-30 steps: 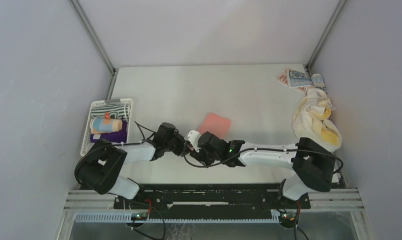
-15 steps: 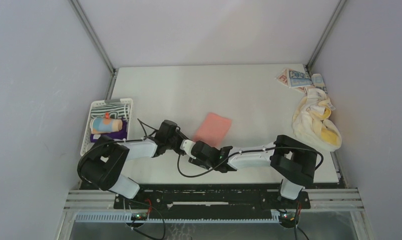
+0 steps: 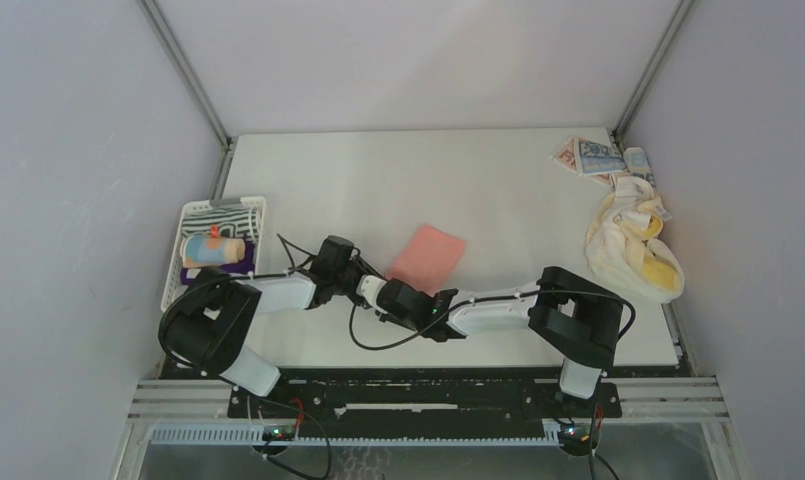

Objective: Roll the towels
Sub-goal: Roll the towel at the center of the board.

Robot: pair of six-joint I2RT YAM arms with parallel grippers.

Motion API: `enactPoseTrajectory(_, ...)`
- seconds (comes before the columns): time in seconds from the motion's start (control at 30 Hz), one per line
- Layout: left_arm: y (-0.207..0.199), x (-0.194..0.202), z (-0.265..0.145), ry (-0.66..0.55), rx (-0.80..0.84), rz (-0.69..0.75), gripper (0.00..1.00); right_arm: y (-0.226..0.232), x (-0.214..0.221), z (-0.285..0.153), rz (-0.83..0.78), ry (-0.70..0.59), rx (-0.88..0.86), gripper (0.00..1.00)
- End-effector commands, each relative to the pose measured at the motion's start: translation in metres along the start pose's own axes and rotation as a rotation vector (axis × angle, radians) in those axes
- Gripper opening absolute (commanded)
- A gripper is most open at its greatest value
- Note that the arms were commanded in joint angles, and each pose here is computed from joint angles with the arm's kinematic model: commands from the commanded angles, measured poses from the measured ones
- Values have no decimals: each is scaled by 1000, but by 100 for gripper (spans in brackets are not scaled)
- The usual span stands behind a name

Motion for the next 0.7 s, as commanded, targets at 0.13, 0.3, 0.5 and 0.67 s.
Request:
enactPoseTrajectory(0.13,37,-22,-3,-122,-208,4,44,8,37,1,168,199,-164,23)
enactPoseTrajectory(0.3,39,-23,-1,-117,-214,1,42,11,43,-3,264,251,-185,26)
enactPoseTrajectory(0.5,35,-23,-5,-121,-184,-5,42,10,49,3,378,254,-313,16)
enactPoseTrajectory(0.67,25,-27,-15,-146,-130,-11,46,-10,53,3,529,191,-462,5)
Point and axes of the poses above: each gripper's point midway between its finger pads, its own z axis out along the fingers, its own y axis along the line the jaws close on, x = y × z, the point moved 8 cm from there along -z, back along the fingers, and after that the axes turned 12 degrees about -z, right-handed, at the moved point
